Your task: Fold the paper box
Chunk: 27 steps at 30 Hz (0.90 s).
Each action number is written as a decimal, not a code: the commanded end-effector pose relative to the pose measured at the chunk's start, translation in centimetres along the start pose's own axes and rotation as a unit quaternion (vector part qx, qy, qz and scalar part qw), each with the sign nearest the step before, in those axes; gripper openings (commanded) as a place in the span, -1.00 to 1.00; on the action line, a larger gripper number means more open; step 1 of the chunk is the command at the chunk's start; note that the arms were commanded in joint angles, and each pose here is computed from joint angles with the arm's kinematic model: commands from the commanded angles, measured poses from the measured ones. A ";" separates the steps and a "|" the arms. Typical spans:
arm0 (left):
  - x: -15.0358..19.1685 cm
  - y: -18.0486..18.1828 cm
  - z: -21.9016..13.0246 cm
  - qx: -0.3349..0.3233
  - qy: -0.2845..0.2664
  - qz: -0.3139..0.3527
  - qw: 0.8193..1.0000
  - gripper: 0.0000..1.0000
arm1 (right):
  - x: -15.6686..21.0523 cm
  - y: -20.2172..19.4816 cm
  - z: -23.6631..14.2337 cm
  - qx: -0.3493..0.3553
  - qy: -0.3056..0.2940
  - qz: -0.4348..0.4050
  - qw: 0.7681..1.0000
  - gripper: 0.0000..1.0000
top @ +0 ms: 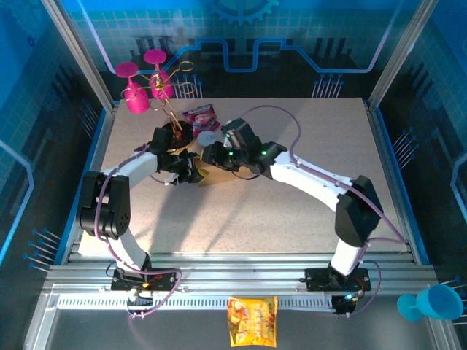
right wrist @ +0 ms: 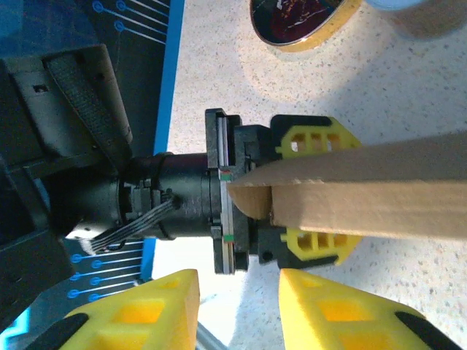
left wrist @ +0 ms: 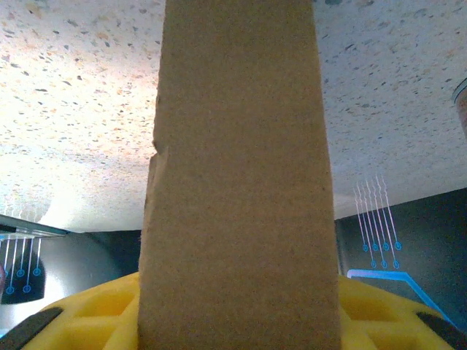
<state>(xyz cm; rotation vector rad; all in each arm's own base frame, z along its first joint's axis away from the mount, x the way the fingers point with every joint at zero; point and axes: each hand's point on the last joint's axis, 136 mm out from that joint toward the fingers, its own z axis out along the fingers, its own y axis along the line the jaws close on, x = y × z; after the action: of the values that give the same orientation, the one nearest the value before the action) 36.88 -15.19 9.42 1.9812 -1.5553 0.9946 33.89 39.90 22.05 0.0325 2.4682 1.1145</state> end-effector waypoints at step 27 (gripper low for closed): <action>-3.1 0.2 0.5 -0.015 -0.050 -0.116 0.992 -1.00 | 1.1 -0.2 4.5 0.090 0.005 0.202 0.975 -0.08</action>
<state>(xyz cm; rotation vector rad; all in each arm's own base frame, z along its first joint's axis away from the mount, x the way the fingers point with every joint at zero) 37.49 -15.20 9.43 1.9758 -1.5422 0.9895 34.80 42.56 17.60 0.4150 2.6567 0.9311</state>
